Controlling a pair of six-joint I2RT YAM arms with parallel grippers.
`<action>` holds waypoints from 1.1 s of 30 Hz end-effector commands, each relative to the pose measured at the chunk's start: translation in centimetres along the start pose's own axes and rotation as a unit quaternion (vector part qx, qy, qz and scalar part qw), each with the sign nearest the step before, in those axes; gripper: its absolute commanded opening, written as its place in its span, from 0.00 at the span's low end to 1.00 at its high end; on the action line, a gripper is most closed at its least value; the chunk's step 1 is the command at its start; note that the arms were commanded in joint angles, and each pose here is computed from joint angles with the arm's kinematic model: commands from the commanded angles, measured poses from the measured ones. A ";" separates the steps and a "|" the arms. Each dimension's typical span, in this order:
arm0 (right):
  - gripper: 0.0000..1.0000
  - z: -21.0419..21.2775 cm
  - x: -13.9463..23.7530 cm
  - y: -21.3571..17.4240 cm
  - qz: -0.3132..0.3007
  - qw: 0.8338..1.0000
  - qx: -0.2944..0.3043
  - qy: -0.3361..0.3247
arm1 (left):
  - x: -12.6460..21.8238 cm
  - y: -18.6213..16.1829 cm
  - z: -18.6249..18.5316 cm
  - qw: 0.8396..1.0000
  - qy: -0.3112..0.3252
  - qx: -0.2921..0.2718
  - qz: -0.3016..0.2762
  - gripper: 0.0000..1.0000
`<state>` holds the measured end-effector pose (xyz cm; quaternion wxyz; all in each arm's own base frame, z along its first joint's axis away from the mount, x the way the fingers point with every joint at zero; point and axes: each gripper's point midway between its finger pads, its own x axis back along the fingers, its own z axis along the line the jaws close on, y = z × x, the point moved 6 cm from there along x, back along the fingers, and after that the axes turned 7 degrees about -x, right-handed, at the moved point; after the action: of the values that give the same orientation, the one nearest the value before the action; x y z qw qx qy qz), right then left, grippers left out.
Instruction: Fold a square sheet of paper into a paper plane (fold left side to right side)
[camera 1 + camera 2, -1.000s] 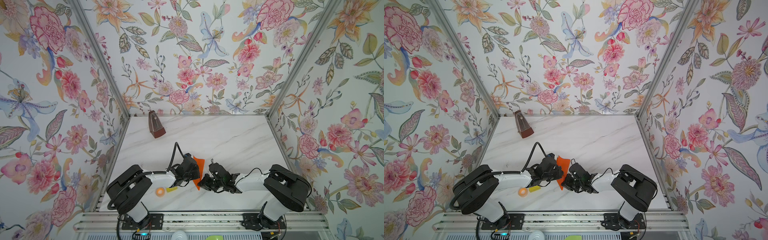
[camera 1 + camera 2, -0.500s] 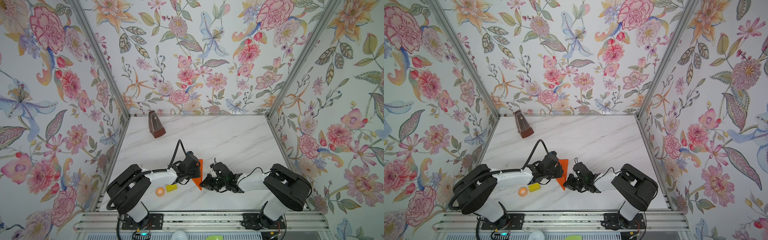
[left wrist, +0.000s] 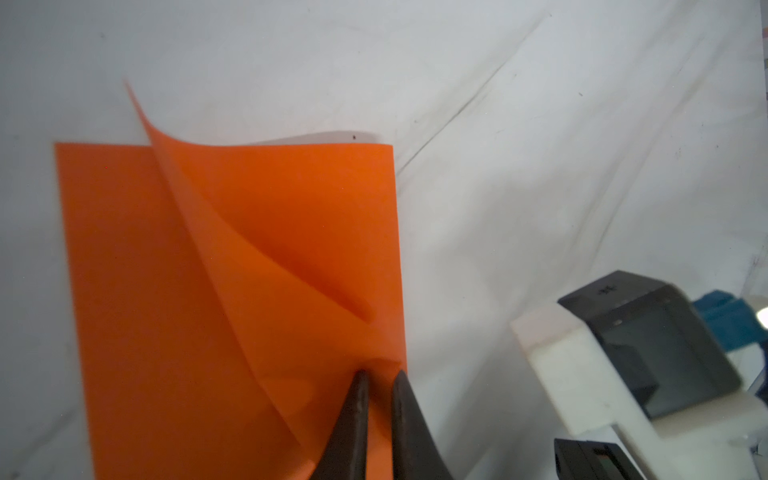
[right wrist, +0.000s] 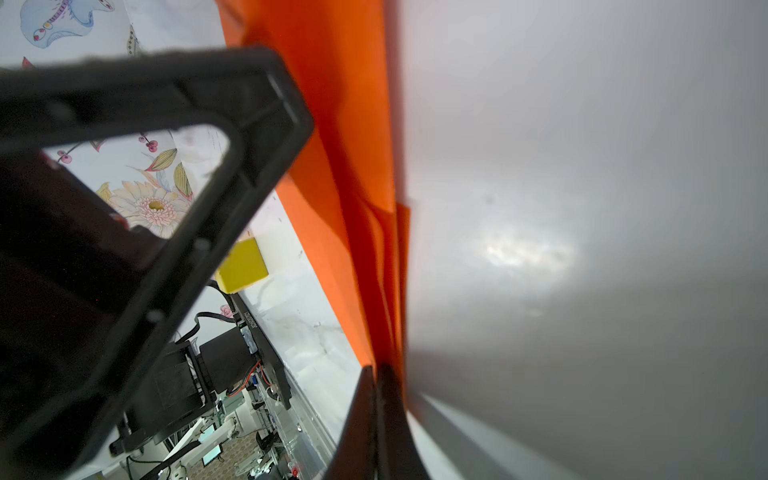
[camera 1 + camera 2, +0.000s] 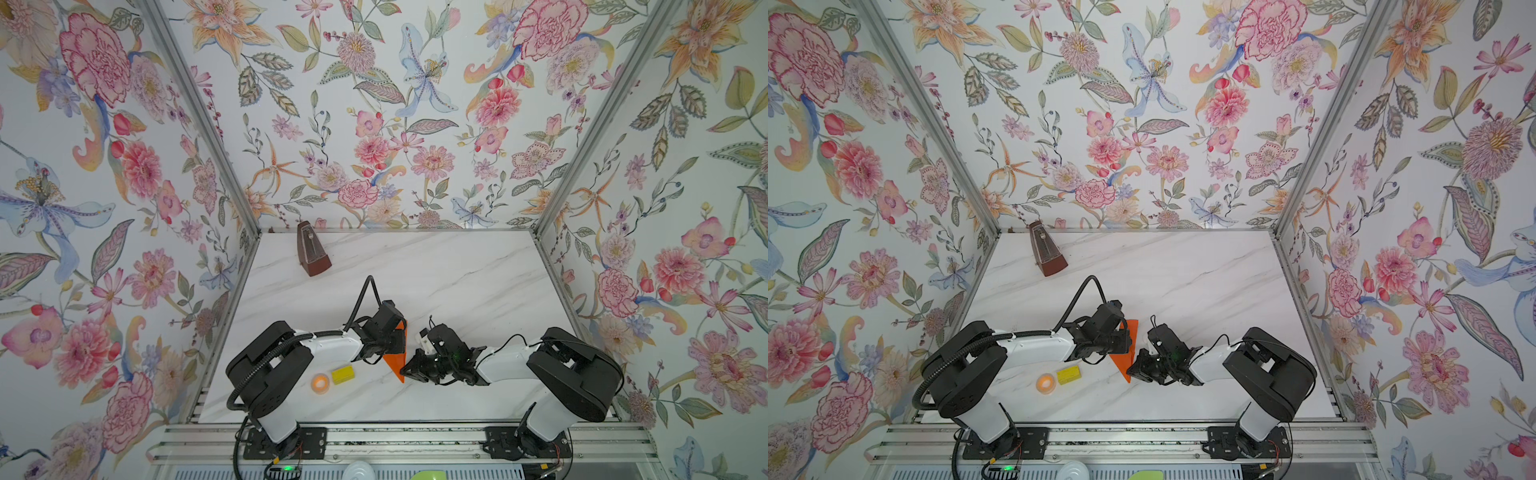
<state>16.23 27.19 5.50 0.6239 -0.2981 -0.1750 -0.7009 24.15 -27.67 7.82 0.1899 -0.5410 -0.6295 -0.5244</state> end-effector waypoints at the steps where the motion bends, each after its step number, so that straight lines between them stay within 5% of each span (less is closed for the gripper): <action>1: 0.00 -4.3 0.0 -1.3 0.023 0.996 -0.035 -0.079 | -0.8 0.3 0.1 1.000 0.001 -0.016 0.016 0.11; 12: 0.00 -4.9 1.3 -1.6 0.024 0.995 -0.033 -0.090 | -2.1 -0.8 1.1 0.999 0.024 -0.011 0.047 0.05; 23: 0.00 -5.5 2.9 -1.8 0.045 0.993 -0.009 -0.108 | -0.9 -1.0 1.1 0.999 0.011 0.019 0.029 0.21; 33: 0.00 -6.2 2.5 -1.8 0.049 0.992 -0.020 -0.113 | 1.2 1.4 0.0 1.000 0.017 -0.014 0.001 0.36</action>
<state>15.40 24.15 5.69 0.6391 -0.3103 -0.2056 -0.6730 24.27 -28.15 7.64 0.1921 -0.5530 -0.6232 -0.5185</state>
